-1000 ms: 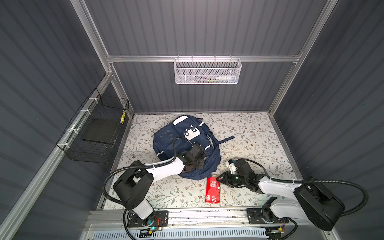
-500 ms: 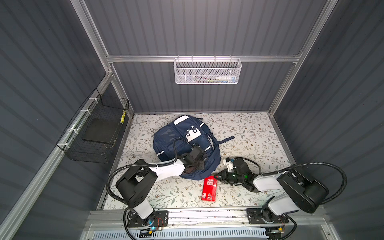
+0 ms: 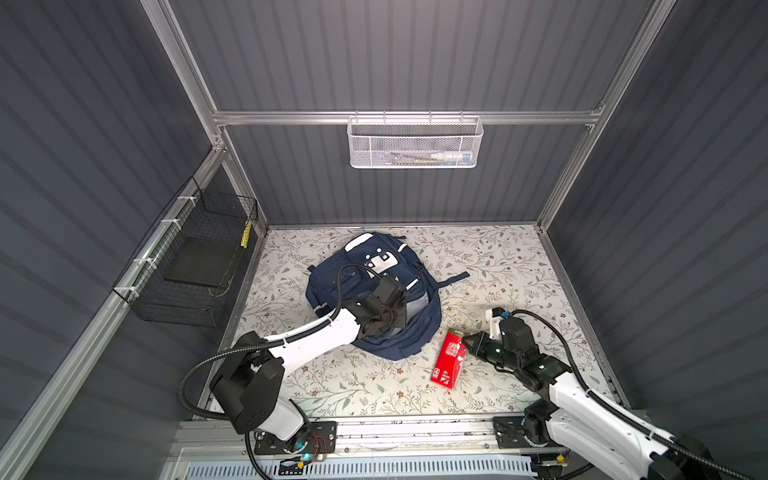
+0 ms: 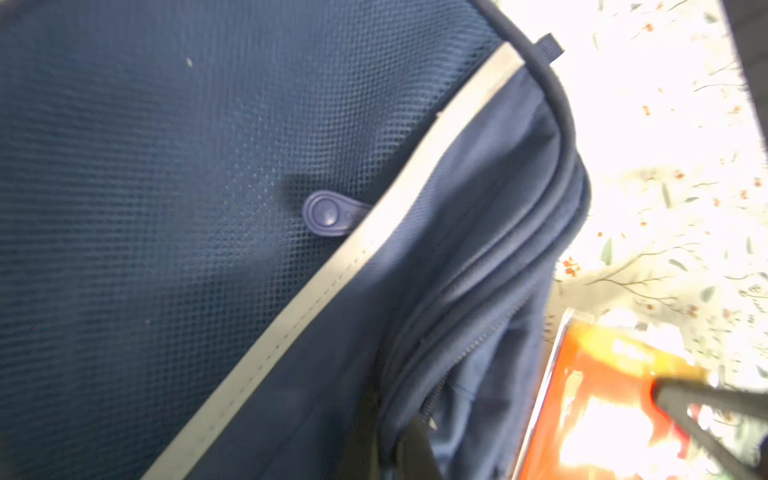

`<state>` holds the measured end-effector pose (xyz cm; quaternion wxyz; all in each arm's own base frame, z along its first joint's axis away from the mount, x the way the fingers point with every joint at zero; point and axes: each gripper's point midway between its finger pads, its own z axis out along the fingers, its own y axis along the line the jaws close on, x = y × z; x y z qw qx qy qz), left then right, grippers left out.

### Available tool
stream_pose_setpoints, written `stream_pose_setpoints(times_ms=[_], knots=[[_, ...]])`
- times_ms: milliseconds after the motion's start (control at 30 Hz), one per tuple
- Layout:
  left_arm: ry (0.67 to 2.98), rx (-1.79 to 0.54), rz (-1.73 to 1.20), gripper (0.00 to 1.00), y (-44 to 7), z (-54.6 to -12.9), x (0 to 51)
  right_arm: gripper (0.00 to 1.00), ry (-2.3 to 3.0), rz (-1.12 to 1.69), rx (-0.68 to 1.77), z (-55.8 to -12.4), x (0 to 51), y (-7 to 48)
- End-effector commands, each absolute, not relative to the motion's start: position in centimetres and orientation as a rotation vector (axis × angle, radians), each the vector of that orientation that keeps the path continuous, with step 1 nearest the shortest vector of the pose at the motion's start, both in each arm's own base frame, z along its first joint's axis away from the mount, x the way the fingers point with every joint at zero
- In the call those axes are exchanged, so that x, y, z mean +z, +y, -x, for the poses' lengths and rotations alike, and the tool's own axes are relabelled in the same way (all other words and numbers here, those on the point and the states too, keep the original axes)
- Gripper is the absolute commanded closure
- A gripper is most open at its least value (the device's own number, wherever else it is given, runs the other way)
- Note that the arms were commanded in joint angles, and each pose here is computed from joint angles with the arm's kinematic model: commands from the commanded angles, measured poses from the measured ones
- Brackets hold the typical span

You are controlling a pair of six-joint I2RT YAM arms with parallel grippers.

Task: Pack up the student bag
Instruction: 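Lift the red case and push it into the backpack opening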

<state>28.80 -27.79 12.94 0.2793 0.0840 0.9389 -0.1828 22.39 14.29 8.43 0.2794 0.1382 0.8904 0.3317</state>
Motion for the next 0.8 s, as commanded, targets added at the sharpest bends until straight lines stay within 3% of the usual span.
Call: stream_pose_setpoints(times_ms=[0,167,433,767], knots=[[2.471,-0.481,-0.204,1.00,-26.5,-29.7,16.4,1.00,2.401,-0.278,0.758,-22.0,10.9,12.7],[2.381,-0.491,-0.210,1.00,-25.9,-30.9,20.8,1.00,2.263,-0.165,0.678,-24.0,18.2,12.4],[2.298,-0.462,-0.225,1.00,-25.6,-32.7,25.2,1.00,2.062,-0.107,1.201,-31.2,24.0,21.3],[2.294,-0.503,-0.223,1.00,-26.6,-33.6,25.7,1.00,2.140,-0.135,1.300,-39.5,17.9,30.2]])
